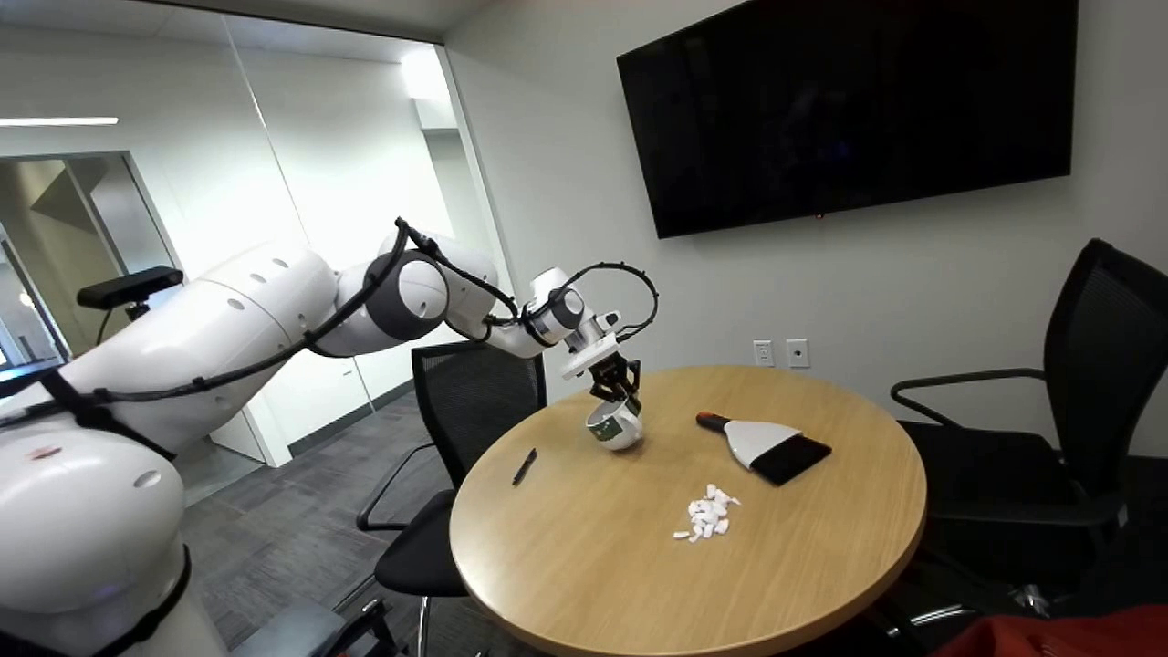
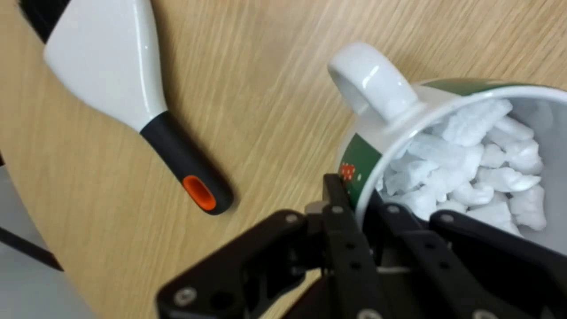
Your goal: Use the pen to stir the contents in the mug then empty the mug.
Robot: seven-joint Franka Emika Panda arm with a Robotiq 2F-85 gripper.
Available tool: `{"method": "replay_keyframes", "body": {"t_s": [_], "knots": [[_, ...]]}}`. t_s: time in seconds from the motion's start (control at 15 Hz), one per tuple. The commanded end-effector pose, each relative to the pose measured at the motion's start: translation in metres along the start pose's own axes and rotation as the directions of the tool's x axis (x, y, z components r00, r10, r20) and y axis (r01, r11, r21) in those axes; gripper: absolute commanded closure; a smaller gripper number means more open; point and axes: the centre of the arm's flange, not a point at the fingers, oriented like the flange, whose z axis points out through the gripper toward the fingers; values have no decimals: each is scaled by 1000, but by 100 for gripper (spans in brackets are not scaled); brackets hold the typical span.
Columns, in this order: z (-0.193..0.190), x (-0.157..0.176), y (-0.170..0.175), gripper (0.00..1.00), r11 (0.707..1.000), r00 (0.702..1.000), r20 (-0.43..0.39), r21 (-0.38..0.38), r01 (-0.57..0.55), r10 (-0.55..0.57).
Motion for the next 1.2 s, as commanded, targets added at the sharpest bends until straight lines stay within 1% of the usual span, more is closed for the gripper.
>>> {"method": "replay_keyframes", "body": {"t_s": [0.0,0.27,0.47,0.6,0.73,1.0,1.13], "knots": [[-26,-16,-7,97,991,1000,30,-131,3,1],[-25,-19,-16,97,966,999,51,-259,3,11],[-26,-22,-20,97,925,998,61,-379,-2,27],[-25,-23,-24,97,886,997,70,-463,3,34],[-24,-24,-30,97,841,996,80,-541,7,43],[-21,-28,-45,97,733,988,141,-679,45,70],[-22,-31,-50,97,668,980,171,-742,63,98]]}}
